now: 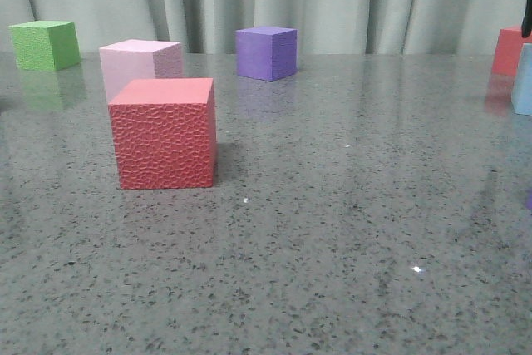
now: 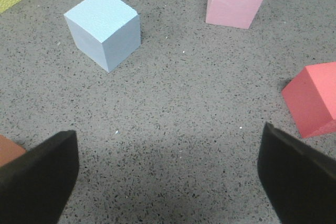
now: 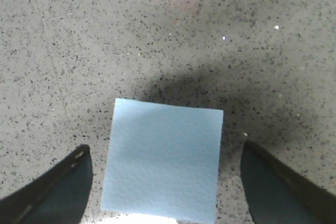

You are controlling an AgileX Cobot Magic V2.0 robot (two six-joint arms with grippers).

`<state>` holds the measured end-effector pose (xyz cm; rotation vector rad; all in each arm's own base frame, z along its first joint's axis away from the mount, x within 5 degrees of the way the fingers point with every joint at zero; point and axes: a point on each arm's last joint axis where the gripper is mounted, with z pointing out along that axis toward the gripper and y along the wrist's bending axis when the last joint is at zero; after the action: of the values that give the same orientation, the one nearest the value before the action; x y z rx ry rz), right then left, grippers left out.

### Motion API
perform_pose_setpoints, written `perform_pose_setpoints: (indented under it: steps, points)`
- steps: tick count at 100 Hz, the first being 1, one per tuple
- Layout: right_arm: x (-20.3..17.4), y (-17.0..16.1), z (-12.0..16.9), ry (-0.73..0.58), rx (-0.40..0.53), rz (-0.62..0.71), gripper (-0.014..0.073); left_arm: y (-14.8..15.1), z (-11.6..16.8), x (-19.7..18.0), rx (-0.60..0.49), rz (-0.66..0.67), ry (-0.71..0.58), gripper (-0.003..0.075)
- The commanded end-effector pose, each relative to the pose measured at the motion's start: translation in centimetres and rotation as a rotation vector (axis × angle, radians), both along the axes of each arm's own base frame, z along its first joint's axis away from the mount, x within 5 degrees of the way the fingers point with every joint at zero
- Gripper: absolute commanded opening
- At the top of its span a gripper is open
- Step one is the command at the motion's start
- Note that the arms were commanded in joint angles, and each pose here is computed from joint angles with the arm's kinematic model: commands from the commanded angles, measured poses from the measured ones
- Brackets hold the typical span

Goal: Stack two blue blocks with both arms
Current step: 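Close the right gripper on the light-blue cube and lift it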

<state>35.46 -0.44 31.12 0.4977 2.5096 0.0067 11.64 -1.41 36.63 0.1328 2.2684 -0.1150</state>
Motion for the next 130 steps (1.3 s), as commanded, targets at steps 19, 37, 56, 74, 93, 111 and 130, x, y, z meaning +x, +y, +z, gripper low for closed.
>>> perform_pose_setpoints:
  steps: [19, 37, 56, 74, 93, 111, 130]
  points:
    - [1.1, -0.3, 0.6, -0.062, -0.019, 0.005, 0.058, -0.1, 1.5, 0.4, -0.023, 0.003, -0.094, 0.0659]
    - [1.5, -0.3, -0.2, -0.04, -0.018, 0.005, 0.058, -0.1, 1.5, 0.4, -0.023, 0.003, -0.094, 0.0659]
    - [1.5, -0.3, -0.2, -0.035, -0.019, 0.005, 0.0578, -0.1, 1.5, 0.4, -0.023, 0.003, -0.094, 0.0659]
    - [1.4, -0.3, -0.3, -0.022, -0.019, 0.003, 0.043, -0.1, 1.5, 0.4, -0.023, 0.003, -0.094, 0.0658]
    - [1.2, -0.4, -0.3, -0.008, -0.02, 0.001, 0.034, -0.1, 1.5, 0.4, -0.023, 0.003, -0.094, 0.0659]
    - [0.6, -0.1, 0.5, -0.008, -0.008, 0.006, 0.034, -0.1, 1.5, 0.4, -0.023, 0.003, -0.094, 0.0659]
    - [0.2, 1.5, 3.0, -0.035, 0.004, 0.077, 0.034, -0.1, 1.5, 0.4, -0.023, 0.003, -0.094, 0.0659]
